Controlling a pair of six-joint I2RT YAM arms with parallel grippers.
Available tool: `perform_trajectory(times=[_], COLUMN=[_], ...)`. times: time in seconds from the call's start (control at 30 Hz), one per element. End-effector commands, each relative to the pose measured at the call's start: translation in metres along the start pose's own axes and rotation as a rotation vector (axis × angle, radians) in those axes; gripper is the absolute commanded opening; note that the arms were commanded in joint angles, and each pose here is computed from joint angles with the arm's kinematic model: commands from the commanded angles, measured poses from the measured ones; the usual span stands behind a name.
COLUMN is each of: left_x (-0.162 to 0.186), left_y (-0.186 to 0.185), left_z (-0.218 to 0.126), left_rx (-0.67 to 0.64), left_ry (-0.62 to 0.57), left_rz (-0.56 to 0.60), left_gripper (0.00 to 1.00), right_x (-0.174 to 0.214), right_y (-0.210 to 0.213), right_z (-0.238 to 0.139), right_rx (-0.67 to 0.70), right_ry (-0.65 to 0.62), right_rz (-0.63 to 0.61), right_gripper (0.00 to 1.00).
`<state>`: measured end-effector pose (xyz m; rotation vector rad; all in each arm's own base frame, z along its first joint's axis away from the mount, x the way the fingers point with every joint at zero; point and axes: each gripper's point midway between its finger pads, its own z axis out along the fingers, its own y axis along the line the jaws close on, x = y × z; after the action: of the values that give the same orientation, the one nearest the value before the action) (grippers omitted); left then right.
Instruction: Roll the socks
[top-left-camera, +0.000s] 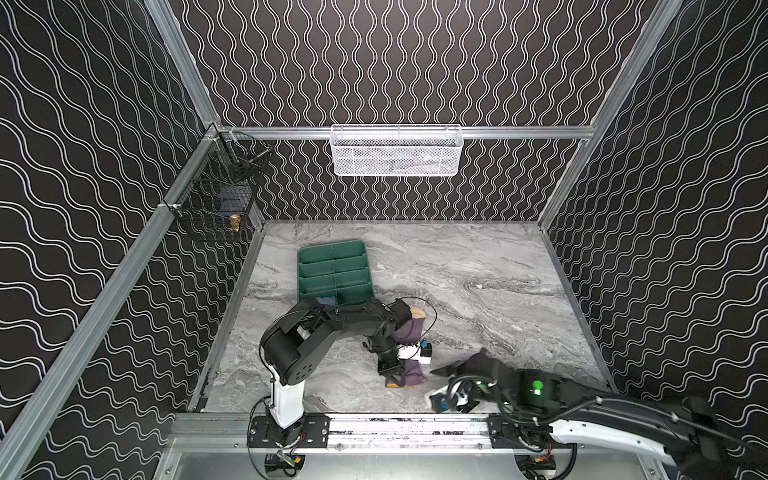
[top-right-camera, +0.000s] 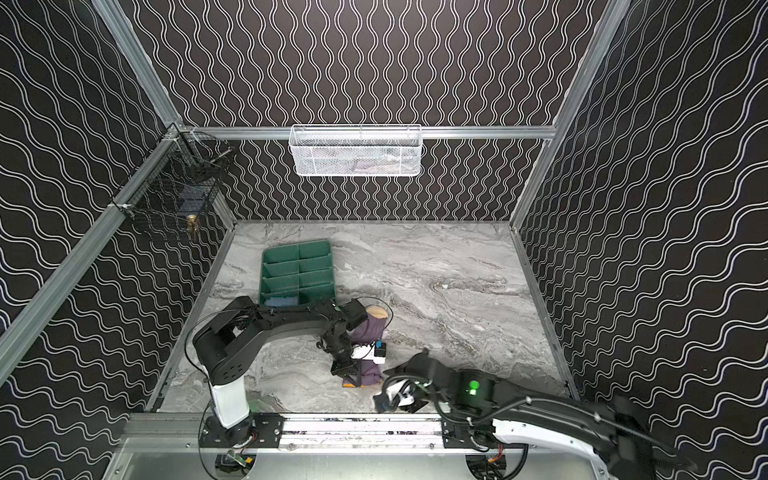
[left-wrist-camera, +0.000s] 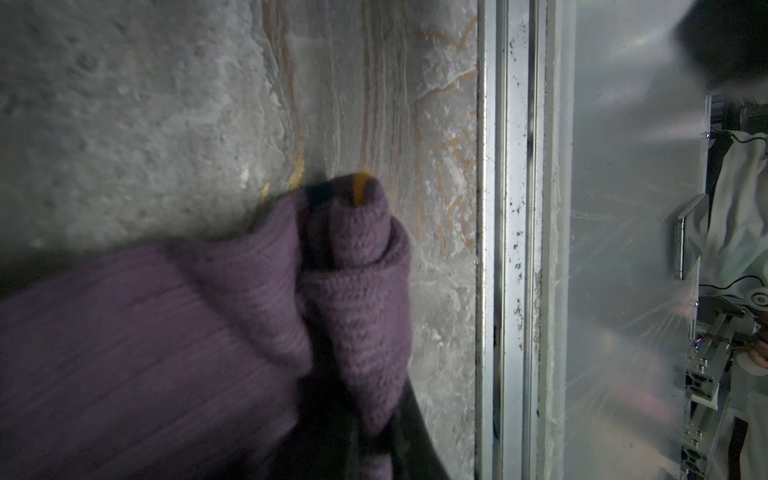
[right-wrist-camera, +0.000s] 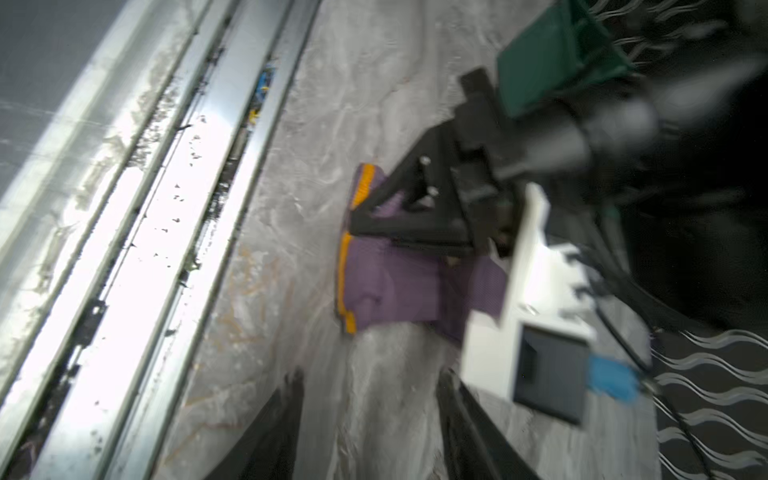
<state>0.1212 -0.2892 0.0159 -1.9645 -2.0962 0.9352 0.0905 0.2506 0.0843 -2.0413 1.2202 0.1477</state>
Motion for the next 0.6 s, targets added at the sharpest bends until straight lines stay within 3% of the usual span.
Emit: perform_trajectory(times=[0.0,0.43,0.5,0.57], left_x=[0.014,0.011,0.01,0.01], left_y=[0.013,0.011,0.011,0.011], left_z=[0.002,0.001,0.0,0.0], left_rx=[-0.063,-0.06,-0.059,-0.059], left_ry=[0.065,0.047,0.045,0.045], left_rz=[-0.016,-0.006,-0.005,-0.005], left_gripper=[0.0,0.0,0.0,0.0], right_x=[-0.009,0.007,0.012,0.018], right_y=[-0.021,-0.007,-0.003,0.005], right_z=[0.021,0.081,0.084,0.087], right_rx=[0.08,0.063,0.049,0.016], right_ry=[0.047,0.104,0.119,0.136], right_rz=[-0.01,0.008,0.021,0.027], right_gripper=[0.53,0.54,0.52,0.43])
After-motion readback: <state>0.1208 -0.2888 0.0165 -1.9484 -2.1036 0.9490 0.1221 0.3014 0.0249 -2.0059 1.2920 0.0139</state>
